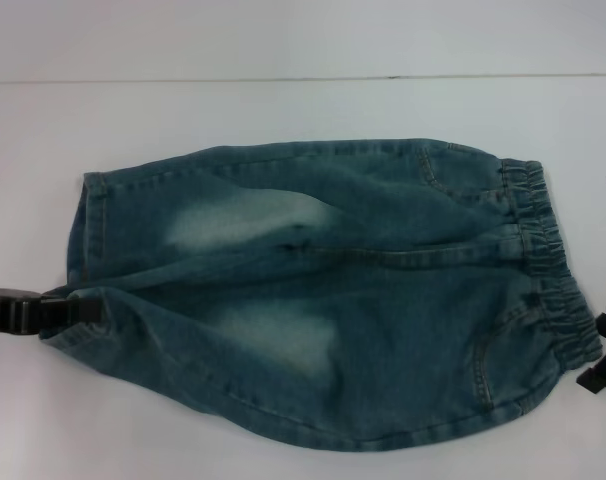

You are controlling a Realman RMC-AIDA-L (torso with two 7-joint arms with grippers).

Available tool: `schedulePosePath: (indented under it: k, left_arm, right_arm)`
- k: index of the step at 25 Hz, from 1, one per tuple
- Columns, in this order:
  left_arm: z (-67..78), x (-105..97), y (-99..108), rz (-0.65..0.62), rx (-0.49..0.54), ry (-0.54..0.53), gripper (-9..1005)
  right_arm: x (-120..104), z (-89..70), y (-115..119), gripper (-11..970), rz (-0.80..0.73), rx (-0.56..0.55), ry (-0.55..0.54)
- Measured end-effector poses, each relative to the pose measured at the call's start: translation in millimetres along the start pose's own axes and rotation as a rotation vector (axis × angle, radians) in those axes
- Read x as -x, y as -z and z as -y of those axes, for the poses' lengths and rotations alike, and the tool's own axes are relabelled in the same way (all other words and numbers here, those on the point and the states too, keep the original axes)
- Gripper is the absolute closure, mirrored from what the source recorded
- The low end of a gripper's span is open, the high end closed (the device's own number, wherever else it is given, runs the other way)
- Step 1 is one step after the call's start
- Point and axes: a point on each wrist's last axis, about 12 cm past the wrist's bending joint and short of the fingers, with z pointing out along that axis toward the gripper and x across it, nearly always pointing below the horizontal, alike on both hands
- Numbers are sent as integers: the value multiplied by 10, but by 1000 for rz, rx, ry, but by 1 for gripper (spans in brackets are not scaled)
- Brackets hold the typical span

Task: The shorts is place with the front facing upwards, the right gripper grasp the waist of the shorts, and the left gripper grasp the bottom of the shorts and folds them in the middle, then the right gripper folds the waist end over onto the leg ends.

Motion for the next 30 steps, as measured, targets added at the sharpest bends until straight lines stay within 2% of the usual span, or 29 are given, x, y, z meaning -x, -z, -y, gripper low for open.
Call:
schedulePosePath:
  k: [15,20,26,29,30]
  left_arm:
    - [1,-9,-22,0,-8,2,994]
    - [19,0,-41,1,-38,-7,994]
    - [11,19,-28,10,-32,-5,994]
    - [12,44,-42,12,-34,-5,994]
    - [11,49,-49,12,-37,-3,994]
  right_arm:
    - [53,-56,14,127,67,43,18]
    - [35,-42,47,246,85,50,-15]
    - [-4,-28,44,486,98,52,-27]
    - [-15,-24,49,731,115,53,-40]
    - [-14,-31,46,750,121,57,-44]
